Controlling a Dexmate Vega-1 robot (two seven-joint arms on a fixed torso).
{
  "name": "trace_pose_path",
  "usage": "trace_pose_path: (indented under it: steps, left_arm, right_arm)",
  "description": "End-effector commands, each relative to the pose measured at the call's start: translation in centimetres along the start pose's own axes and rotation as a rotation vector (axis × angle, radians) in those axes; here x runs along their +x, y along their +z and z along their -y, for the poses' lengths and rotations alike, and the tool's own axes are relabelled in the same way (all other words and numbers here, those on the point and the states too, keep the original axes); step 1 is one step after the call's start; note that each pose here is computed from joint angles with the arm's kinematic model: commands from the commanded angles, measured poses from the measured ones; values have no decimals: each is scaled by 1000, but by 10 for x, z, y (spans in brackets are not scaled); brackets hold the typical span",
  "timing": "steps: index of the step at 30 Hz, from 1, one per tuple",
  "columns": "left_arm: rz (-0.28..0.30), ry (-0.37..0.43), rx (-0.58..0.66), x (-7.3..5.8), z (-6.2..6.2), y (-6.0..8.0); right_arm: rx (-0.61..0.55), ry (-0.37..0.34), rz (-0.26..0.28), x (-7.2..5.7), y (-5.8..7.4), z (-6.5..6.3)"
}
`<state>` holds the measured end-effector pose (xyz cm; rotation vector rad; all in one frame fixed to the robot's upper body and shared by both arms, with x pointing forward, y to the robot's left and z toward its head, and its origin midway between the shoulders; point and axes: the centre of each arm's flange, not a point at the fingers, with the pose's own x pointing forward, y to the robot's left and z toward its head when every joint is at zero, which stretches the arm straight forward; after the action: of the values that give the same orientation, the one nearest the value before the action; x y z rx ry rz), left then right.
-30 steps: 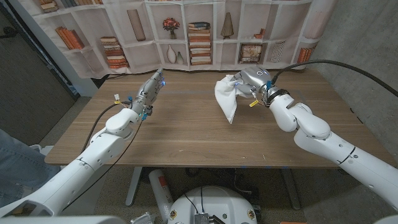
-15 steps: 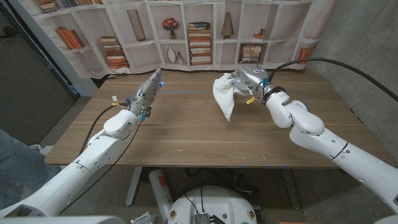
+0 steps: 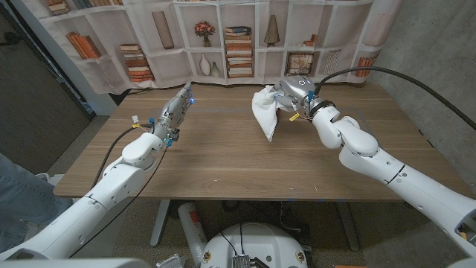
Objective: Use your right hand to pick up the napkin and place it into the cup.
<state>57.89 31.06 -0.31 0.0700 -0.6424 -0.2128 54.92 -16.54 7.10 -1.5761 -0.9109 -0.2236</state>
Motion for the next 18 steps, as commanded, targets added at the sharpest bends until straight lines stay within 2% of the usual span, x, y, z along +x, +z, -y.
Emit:
trace_pose_path:
  steps: [1,11,18]
  left_arm:
    - [-1,1,1,-1,-1,-1]
    - [-5,-6,5,1,-1,0]
    - [-11,-6,10,2,-1,0]
  right_arm:
    - [-66,-14,-10,14,2,-2]
    - [-29,9,-37,27,-7,-5]
    - [-23,32,-60,39,-14,-12]
